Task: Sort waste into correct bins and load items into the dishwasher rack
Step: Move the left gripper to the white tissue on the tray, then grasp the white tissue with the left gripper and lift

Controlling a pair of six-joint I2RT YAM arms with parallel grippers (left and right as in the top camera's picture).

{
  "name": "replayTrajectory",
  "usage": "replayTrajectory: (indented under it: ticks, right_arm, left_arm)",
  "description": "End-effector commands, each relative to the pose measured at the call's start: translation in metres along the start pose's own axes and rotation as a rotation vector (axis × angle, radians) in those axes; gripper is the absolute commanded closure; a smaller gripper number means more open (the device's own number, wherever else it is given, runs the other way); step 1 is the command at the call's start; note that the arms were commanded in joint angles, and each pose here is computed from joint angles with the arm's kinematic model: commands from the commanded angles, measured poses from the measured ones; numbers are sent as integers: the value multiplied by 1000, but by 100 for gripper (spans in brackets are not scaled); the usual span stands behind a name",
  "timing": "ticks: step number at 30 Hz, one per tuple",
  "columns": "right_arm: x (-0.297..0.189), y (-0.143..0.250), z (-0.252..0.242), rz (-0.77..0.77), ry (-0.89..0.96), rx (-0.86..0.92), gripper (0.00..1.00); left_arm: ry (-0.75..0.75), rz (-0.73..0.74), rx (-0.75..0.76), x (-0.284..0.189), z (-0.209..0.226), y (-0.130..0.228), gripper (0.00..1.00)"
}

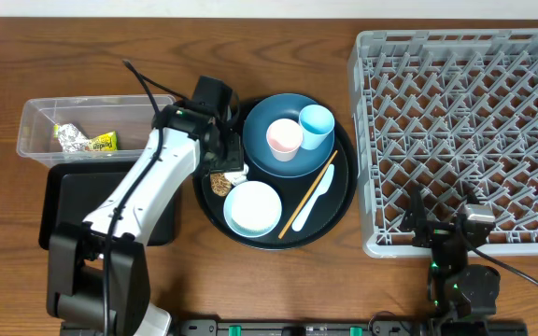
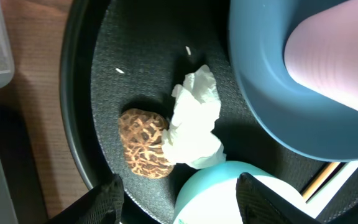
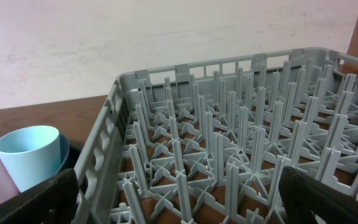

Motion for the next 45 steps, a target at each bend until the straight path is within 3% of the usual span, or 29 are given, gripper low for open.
replayTrajectory:
  ticks: [1,45]
  right_arm:
    - [0,1,0,5,3,-13,1]
    - [0,1,0,5,3,-13,1]
  left_arm:
    - [-7,42,19,13,-1,5,40]
    - [11,23,21,61,5,9,40]
Point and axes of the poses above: each gripper's point midway between its finger pads, its own x axis out along the fingers, its own z axis along the line the jaws close on, y = z × x, the point moved 5 cm from there along -x, back along the fingers, and after that the axes turned 5 degrees about -x, right-handed, at the moved point
